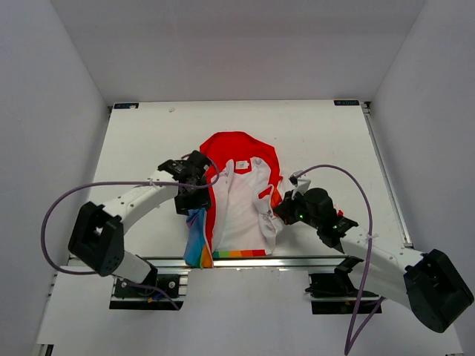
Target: Zip up the jacket
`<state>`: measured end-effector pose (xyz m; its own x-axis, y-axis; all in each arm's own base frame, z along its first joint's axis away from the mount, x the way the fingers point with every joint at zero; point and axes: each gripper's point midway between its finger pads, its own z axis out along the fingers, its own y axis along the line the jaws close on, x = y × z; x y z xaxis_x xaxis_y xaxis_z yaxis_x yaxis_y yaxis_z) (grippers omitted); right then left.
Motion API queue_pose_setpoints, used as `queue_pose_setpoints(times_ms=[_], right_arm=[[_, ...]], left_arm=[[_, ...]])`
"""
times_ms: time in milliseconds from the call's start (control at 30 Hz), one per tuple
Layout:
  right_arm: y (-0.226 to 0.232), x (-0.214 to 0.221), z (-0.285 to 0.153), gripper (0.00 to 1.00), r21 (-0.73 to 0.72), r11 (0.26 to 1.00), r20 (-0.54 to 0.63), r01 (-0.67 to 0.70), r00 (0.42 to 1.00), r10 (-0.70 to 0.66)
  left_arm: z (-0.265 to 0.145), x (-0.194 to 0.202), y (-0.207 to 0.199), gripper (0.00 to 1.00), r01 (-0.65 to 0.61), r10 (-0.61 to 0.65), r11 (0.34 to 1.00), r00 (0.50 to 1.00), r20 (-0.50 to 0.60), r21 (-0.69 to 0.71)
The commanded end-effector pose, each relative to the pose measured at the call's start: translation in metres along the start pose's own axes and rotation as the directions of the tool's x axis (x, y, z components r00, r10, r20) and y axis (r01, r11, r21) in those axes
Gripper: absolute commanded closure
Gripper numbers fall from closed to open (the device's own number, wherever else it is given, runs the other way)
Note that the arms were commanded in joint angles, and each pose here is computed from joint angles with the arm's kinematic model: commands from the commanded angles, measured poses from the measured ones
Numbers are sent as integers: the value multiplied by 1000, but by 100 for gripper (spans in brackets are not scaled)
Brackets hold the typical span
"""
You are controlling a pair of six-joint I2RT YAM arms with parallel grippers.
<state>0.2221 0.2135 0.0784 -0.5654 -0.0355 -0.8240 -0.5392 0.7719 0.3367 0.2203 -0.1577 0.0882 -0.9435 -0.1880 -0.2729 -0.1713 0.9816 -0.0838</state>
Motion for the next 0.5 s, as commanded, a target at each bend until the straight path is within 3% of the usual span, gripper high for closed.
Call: queue_pose_setpoints(times_ms=[0, 100, 267, 467], right_arm=[[-4, -9, -1, 100, 35, 999, 21, 0, 1000, -1], [-6, -11, -3, 100, 50, 999, 29, -3, 1000, 1], [-12, -11, -5, 100, 81, 997, 35, -4, 999, 2], [-16, -10, -7, 100, 107, 994, 32, -3, 999, 0]], left_arm=[[9, -6, -31, 36, -63, 66, 986, 998, -14, 153], [8, -12, -48, 44, -76, 81, 973, 997, -15, 218], [8, -23, -62, 44, -96, 91, 959, 995, 32, 268], [30, -18, -66, 45, -108, 118, 962, 993, -25, 252]])
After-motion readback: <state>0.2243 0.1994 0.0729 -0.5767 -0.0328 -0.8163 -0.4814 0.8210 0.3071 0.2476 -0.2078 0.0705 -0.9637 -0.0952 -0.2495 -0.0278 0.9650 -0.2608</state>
